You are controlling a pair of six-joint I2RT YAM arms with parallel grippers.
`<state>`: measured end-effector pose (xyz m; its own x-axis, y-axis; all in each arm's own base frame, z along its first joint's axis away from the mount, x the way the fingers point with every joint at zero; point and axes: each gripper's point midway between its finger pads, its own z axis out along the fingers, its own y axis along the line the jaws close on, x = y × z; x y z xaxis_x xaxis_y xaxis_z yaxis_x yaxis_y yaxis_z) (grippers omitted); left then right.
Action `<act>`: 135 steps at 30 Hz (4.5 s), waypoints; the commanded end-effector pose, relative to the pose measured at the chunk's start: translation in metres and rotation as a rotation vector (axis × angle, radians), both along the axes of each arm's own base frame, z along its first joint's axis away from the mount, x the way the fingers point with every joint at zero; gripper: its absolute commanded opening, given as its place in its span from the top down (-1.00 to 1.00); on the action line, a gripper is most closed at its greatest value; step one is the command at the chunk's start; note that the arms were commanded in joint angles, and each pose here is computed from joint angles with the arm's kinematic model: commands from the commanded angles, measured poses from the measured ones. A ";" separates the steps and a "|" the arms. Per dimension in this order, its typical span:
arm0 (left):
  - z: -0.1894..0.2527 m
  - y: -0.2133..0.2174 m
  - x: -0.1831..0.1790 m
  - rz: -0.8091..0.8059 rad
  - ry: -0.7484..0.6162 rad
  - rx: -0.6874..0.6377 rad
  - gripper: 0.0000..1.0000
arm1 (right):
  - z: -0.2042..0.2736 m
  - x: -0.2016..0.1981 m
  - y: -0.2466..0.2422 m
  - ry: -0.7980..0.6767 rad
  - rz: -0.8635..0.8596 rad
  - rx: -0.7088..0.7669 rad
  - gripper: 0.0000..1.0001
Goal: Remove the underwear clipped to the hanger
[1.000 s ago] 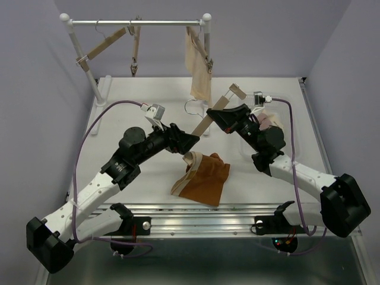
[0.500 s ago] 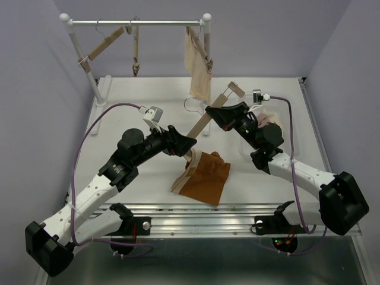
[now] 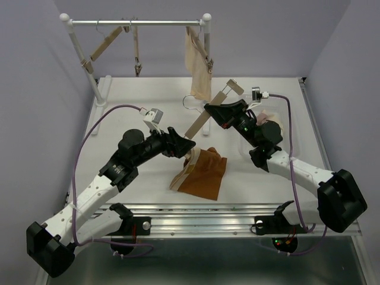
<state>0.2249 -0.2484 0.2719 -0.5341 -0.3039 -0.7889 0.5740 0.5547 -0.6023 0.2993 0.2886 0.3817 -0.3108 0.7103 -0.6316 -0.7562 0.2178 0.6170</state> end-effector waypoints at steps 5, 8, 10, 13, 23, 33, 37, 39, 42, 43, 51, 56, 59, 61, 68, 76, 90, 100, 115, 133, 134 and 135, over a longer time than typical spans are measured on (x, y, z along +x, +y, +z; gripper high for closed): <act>0.017 0.000 -0.009 -0.052 -0.068 -0.050 -0.98 | 0.048 -0.006 -0.004 -0.126 0.006 0.088 0.99; 0.023 0.001 -0.013 -0.060 -0.086 -0.078 -0.98 | 0.046 -0.003 -0.002 -0.127 0.017 0.081 0.99; 0.025 0.002 -0.015 -0.060 -0.090 -0.090 -0.98 | 0.042 -0.001 0.001 -0.109 0.028 0.080 0.99; 0.027 0.003 -0.017 -0.065 -0.099 -0.094 -0.97 | 0.038 0.001 0.001 -0.090 0.030 0.085 0.99; 0.034 0.005 -0.026 -0.093 -0.126 -0.114 -0.49 | 0.025 0.026 -0.004 -0.027 -0.042 0.077 0.99; 0.034 0.004 -0.030 -0.116 -0.133 -0.110 -0.42 | 0.023 0.033 -0.004 0.003 -0.043 0.086 0.99; 0.035 0.005 -0.031 -0.114 -0.135 -0.115 -0.07 | 0.021 0.036 -0.005 0.011 -0.043 0.082 0.99; 0.037 0.005 -0.030 -0.113 -0.140 -0.123 0.57 | 0.020 0.036 -0.004 0.015 -0.035 0.080 0.99; 0.040 0.007 -0.028 -0.095 -0.151 -0.134 1.00 | 0.020 0.037 -0.006 0.011 -0.033 0.076 0.99; 0.039 0.007 -0.029 -0.098 -0.154 -0.135 1.00 | 0.019 0.036 -0.005 0.006 -0.028 0.069 0.99; 0.040 0.009 -0.022 -0.066 -0.156 -0.110 1.00 | 0.022 0.034 -0.006 -0.019 -0.018 0.054 0.99; 0.037 0.009 -0.016 -0.050 -0.140 -0.082 1.00 | 0.020 0.033 -0.004 -0.012 -0.006 0.055 0.99; 0.037 0.008 -0.014 -0.046 -0.140 -0.062 0.44 | 0.020 0.031 -0.002 -0.014 0.012 0.059 0.99; 0.039 0.010 -0.012 -0.034 -0.146 -0.062 -0.29 | 0.021 0.030 0.000 -0.013 0.029 0.058 0.99; 0.049 0.011 -0.008 -0.020 -0.201 -0.063 -0.98 | 0.024 0.021 0.004 -0.023 0.086 0.061 0.99; 0.060 -0.009 0.004 -0.085 -0.282 -0.082 -0.98 | 0.027 0.014 0.006 -0.024 0.129 0.070 0.99; 0.068 -0.036 0.017 -0.184 -0.327 -0.108 -0.48 | 0.030 0.011 0.008 -0.027 0.148 0.069 0.99; 0.061 -0.046 0.006 -0.290 -0.314 -0.103 0.47 | 0.035 0.012 0.002 -0.039 0.124 0.073 0.99; 0.054 -0.013 0.025 -0.049 -0.263 -0.022 1.00 | 0.023 0.016 -0.011 -0.006 0.035 0.030 -0.15; 0.005 0.051 0.061 0.365 -0.012 0.226 1.00 | -0.007 0.029 -0.030 0.094 -0.118 -0.048 -1.00; 0.008 0.052 0.065 0.385 -0.012 0.228 1.00 | -0.009 0.031 -0.032 0.104 -0.135 -0.055 -1.00; 0.002 0.050 0.071 0.391 0.008 0.243 1.00 | -0.007 0.030 -0.034 0.103 -0.145 -0.053 -1.00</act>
